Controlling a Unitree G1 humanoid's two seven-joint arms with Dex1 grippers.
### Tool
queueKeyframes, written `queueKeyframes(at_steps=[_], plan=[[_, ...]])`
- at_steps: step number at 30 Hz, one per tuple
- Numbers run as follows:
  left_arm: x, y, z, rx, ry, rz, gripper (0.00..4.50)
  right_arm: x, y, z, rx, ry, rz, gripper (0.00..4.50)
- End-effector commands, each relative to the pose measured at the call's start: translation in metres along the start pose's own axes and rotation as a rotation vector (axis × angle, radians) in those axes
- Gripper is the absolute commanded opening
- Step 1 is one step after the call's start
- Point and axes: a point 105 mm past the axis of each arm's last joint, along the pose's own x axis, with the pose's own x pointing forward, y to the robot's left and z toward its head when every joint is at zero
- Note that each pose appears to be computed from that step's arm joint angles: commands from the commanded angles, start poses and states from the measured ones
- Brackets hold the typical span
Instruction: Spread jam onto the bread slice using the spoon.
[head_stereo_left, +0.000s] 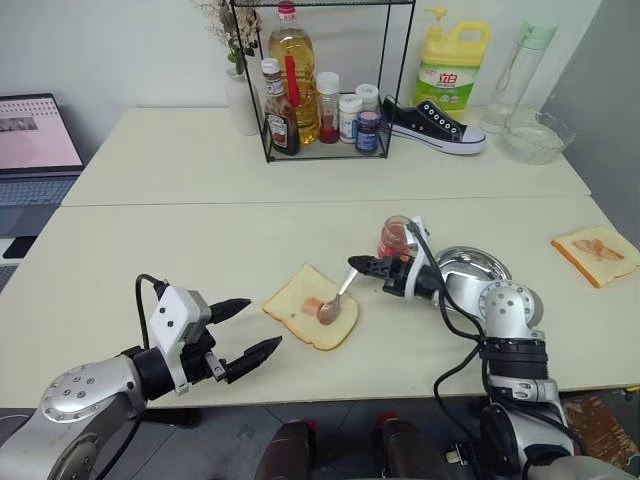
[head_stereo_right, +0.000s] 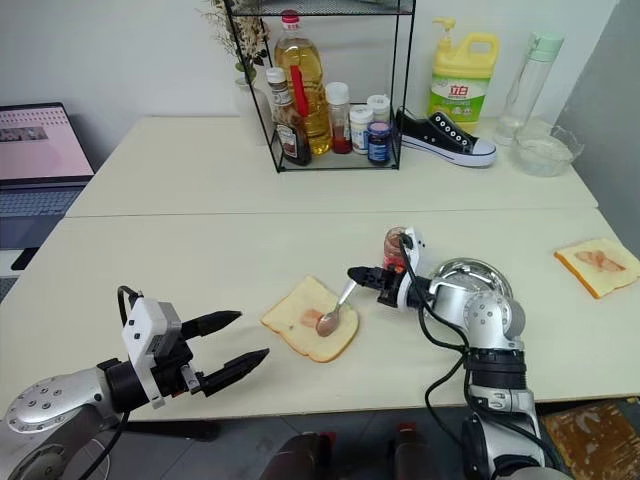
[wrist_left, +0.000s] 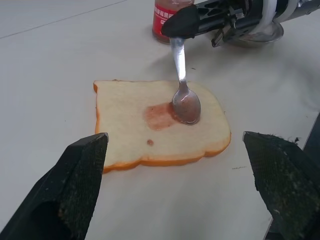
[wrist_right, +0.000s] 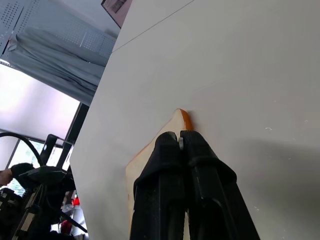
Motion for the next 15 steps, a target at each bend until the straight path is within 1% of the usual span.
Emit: queueKeyframes(at_steps=[1,7,13,15], plan=[[0.0,-0.002,0.006,0.034,-0.015,-0.005,4.5,0.006,0.015,0.01,-0.012,-0.032,0.056,0.04],[0.001,-0.002,0.007,0.035,-0.018,-0.008,4.5,0.02,0.028,0.011,0.025,-0.048,0.101,0.04],[0.002,-0.001,0.007,0.037,-0.019,-0.008,4.5,0.024,0.023,0.008,0.012,-0.044,0.076,0.04],[0.002,-0.001,0.007,0.039,-0.018,-0.008,4.5,0.021,0.013,-0.001,-0.078,0.002,0.027,0.04]])
